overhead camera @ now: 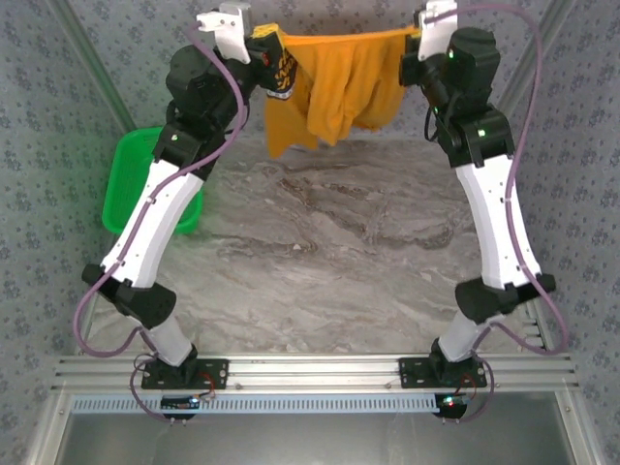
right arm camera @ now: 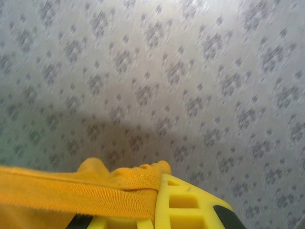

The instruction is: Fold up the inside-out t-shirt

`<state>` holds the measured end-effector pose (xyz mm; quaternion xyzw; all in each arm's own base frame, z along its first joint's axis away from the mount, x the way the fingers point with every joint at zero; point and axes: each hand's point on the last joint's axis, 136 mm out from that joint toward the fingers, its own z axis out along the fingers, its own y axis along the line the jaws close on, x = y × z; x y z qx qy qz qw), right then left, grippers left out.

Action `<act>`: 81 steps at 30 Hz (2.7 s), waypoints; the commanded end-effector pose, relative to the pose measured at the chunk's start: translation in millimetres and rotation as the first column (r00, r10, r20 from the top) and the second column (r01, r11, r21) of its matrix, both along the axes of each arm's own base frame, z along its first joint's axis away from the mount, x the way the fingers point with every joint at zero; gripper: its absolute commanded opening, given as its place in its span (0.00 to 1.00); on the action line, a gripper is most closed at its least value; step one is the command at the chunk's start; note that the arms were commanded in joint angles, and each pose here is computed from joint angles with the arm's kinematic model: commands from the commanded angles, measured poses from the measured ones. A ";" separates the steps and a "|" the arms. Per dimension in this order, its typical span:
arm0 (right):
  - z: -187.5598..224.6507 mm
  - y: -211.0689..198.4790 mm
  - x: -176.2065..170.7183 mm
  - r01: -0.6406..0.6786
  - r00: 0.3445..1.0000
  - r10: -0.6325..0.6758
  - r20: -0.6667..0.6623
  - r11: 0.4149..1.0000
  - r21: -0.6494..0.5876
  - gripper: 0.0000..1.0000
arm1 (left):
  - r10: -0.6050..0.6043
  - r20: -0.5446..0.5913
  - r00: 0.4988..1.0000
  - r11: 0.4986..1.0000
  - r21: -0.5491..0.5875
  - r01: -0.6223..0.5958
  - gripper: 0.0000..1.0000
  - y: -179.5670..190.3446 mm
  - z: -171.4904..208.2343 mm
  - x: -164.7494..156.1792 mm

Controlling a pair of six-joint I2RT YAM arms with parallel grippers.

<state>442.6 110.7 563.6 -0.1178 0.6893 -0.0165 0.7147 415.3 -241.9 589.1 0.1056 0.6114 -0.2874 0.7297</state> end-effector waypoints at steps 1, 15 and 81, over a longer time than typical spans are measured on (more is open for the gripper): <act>-40.3 -42.7 -23.6 0.149 0.987 -0.150 -0.065 0.989 -0.026 0.00 | 0.158 -0.132 0.979 0.987 0.011 -0.158 0.00 56.7 -62.3 7.4; -343.4 -1.9 -217.2 -0.088 0.868 0.106 -0.486 0.994 0.060 0.48 | 0.008 -0.689 0.725 0.978 -0.146 -0.149 0.56 82.1 -370.1 -139.6; -513.1 85.2 -166.4 -0.001 0.313 0.178 -0.933 0.982 0.187 0.48 | -0.026 -0.916 0.401 0.871 0.176 0.459 0.54 -58.4 -514.3 -119.1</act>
